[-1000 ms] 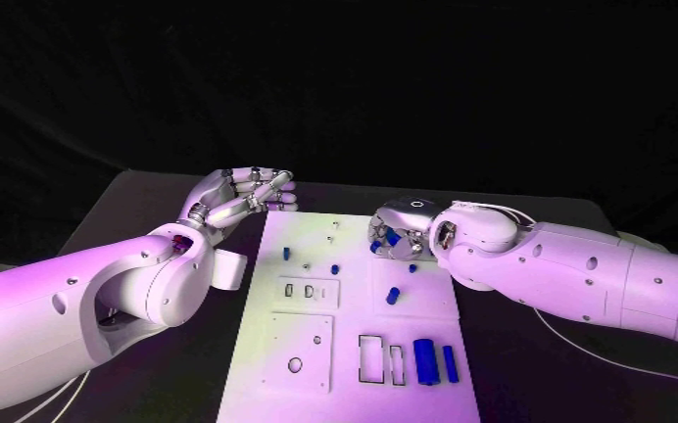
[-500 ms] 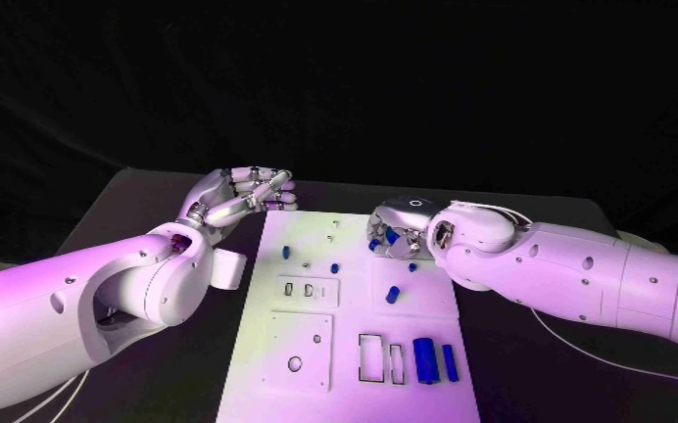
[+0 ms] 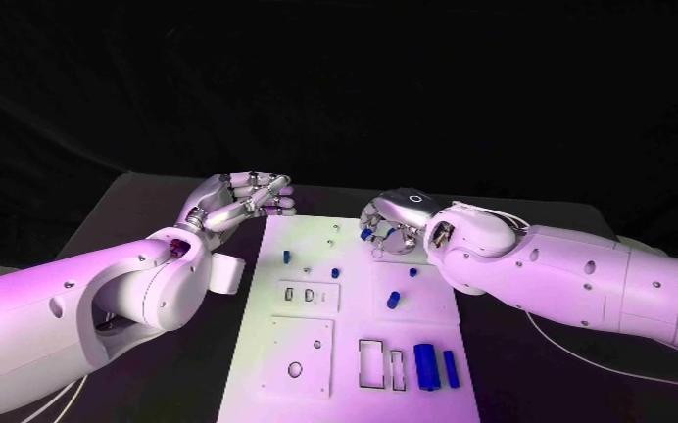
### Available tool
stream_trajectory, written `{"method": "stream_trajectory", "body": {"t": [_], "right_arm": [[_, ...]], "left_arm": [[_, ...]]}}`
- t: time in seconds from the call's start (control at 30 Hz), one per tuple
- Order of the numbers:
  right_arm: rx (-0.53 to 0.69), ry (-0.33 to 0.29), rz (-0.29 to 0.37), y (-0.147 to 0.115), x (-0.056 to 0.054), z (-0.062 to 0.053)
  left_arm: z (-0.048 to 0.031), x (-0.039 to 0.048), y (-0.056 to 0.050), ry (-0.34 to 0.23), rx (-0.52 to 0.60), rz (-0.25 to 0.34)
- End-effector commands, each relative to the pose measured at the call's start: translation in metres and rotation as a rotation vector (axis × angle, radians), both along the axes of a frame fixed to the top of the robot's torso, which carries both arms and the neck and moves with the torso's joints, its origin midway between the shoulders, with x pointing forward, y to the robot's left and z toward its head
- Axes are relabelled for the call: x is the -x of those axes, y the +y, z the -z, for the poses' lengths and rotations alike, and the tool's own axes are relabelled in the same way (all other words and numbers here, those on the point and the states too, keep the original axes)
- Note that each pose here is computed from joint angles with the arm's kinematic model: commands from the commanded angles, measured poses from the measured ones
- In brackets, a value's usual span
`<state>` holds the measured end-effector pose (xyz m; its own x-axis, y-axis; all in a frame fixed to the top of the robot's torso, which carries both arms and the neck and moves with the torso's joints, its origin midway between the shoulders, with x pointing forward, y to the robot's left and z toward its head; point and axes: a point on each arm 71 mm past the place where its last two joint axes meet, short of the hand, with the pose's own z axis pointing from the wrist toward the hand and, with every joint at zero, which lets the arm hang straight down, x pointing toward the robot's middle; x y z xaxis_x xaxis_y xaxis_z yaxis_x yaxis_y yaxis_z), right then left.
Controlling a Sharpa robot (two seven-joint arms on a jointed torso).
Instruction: Assemble the parts on the task board
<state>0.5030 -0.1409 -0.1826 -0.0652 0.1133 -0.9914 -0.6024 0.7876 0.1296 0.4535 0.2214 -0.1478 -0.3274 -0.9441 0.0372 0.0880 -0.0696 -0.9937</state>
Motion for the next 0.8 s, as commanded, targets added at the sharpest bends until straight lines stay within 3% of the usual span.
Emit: {"method": "stream_trajectory", "body": {"t": [0.03,0.33,0.8], "right_arm": [[-0.051,-0.069,0.035,0.003,-0.005,-0.006],[-0.072,-0.094,0.057,0.017,-0.017,-0.007],[-0.068,-0.058,0.040,0.038,-0.025,0.002]], "left_arm": [[-0.0012,-0.0004,-0.001,0.001,0.013,0.016],[-0.0012,-0.0002,-0.004,0.002,0.017,0.024],[-0.0045,-0.0001,-0.007,-0.004,0.020,0.033]]}}
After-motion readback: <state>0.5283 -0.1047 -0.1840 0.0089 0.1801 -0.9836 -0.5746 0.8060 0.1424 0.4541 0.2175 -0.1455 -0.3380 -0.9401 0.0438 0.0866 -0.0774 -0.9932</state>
